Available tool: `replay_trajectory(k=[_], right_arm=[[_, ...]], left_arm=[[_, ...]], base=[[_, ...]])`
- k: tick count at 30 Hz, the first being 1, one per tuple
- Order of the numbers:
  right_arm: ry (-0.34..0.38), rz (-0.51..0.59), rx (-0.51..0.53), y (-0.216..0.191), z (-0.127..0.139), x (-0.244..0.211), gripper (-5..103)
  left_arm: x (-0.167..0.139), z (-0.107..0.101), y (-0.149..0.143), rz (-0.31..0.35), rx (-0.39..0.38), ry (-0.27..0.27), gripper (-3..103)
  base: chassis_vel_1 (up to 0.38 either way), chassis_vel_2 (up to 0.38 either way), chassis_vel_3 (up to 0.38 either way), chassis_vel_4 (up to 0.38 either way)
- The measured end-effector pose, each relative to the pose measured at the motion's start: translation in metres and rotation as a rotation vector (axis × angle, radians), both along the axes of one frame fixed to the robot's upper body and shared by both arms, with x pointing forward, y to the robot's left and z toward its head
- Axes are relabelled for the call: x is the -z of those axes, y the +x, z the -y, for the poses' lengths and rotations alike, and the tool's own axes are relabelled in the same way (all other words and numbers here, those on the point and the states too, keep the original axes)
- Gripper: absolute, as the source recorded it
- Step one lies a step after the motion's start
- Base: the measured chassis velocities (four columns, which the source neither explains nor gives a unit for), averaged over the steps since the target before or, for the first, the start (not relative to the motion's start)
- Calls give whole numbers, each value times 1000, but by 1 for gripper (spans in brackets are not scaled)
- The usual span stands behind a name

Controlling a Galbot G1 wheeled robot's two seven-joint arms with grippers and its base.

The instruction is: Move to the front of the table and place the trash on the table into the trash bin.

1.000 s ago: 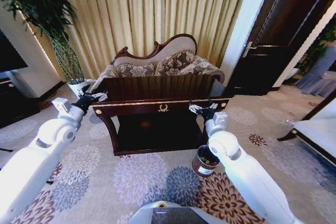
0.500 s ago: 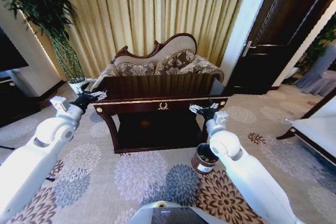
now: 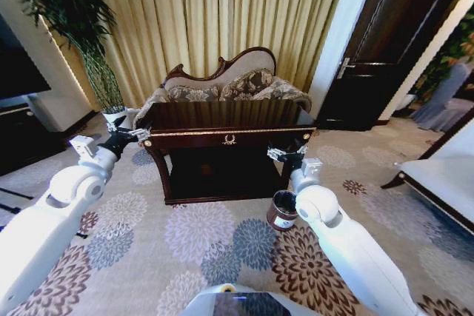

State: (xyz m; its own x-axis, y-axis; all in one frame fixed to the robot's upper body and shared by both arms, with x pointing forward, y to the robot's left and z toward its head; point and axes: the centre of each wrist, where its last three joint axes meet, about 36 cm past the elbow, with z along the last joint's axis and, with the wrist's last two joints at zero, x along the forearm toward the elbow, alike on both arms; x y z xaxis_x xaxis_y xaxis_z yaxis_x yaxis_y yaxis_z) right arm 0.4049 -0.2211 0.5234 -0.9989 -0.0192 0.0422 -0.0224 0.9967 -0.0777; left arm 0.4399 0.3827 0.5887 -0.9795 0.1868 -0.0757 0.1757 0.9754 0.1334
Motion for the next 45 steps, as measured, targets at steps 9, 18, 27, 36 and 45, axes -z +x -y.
replay_trajectory(k=[9, 18, 27, 36, 45], right_arm=[[-2, -7, 8, 3, 1, 3, 100], [-4, -6, 11, 3, 2, 3, 100], [-10, -2, 11, 3, 3, 1, 100], [-11, 20, 9, 3, 4, 2, 100], [-4, 19, 15, 4, 4, 9, 100]], left_arm=[[1, 0, 0, 0, 6, -1, 100], [1, 1, -2, 3, 11, -1, 100], [1, 3, -4, 7, 15, 0, 100], [3, 6, -9, 7, 17, -2, 100], [4, 8, -12, 5, 11, -4, 100]], base=[[170, -168, -168, 163], [181, -188, -178, 201], [110, -210, -115, 199], [116, -190, -102, 224], [23, -2, -25, 5]])
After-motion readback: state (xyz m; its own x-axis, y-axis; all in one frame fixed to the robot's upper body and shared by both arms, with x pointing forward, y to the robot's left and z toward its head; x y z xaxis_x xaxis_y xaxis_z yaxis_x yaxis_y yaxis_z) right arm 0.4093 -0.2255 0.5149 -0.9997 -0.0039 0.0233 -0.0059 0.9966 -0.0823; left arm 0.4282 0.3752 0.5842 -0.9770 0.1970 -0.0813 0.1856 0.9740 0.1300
